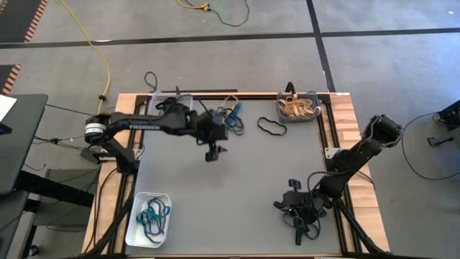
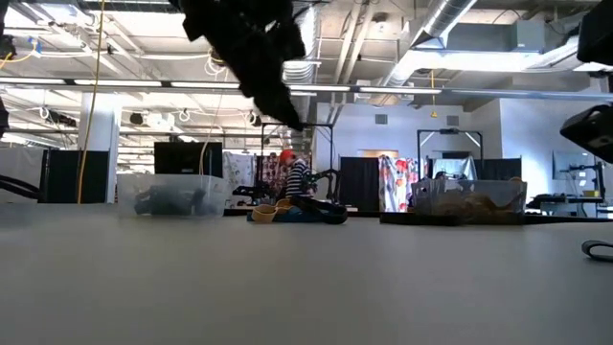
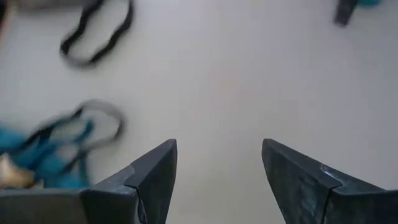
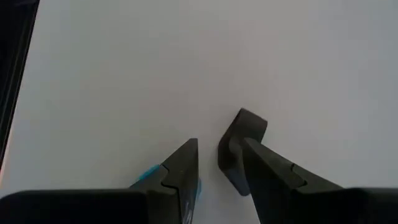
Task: Sort rubber bands into baskets
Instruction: Put the black rubber band into the transparent bin
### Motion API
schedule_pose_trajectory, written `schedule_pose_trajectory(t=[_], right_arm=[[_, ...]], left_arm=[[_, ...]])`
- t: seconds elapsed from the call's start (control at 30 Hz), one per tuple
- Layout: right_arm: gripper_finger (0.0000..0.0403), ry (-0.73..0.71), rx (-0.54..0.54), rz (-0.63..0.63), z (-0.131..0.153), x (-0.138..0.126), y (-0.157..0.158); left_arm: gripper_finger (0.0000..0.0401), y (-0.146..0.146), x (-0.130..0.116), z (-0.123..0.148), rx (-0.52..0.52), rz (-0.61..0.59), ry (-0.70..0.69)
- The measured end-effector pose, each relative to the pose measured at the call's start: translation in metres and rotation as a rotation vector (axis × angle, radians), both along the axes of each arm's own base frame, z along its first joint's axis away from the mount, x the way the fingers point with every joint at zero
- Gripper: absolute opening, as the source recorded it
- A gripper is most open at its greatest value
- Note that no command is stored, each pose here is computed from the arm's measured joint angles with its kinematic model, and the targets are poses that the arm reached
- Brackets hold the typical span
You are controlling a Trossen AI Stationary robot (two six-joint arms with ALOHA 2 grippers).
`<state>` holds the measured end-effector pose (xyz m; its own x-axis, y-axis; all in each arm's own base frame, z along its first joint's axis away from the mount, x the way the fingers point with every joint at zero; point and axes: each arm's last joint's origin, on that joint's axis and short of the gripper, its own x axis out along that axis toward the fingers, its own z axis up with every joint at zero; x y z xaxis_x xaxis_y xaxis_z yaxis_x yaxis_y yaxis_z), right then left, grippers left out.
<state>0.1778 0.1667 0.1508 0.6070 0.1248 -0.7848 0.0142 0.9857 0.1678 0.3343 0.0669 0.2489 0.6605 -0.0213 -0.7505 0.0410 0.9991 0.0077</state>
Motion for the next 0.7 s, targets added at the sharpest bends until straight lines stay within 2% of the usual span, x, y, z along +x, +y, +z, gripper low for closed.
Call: schedule_pose_trajectory(t=[0.23, 0.57, 0.7], right_arm=[[0.0153, 0.044, -0.028, 0.008, -0.003, -0.004, -0.002], [0.0151, 0.099, -0.086, 0.018, -0.02, -0.001, 0.0], [0.0127, 0.09, -0.092, 0.034, -0.02, 0.0, 0.001]], left_arm=[[0.0226, -0.041, 0.021, -0.015, 0.038, -0.103, -0.03], [0.0226, -0.064, 0.048, -0.085, 0.025, -0.17, 0.107], [0.0226, -0.066, 0.054, -0.107, 0.017, -0.17, 0.134]])
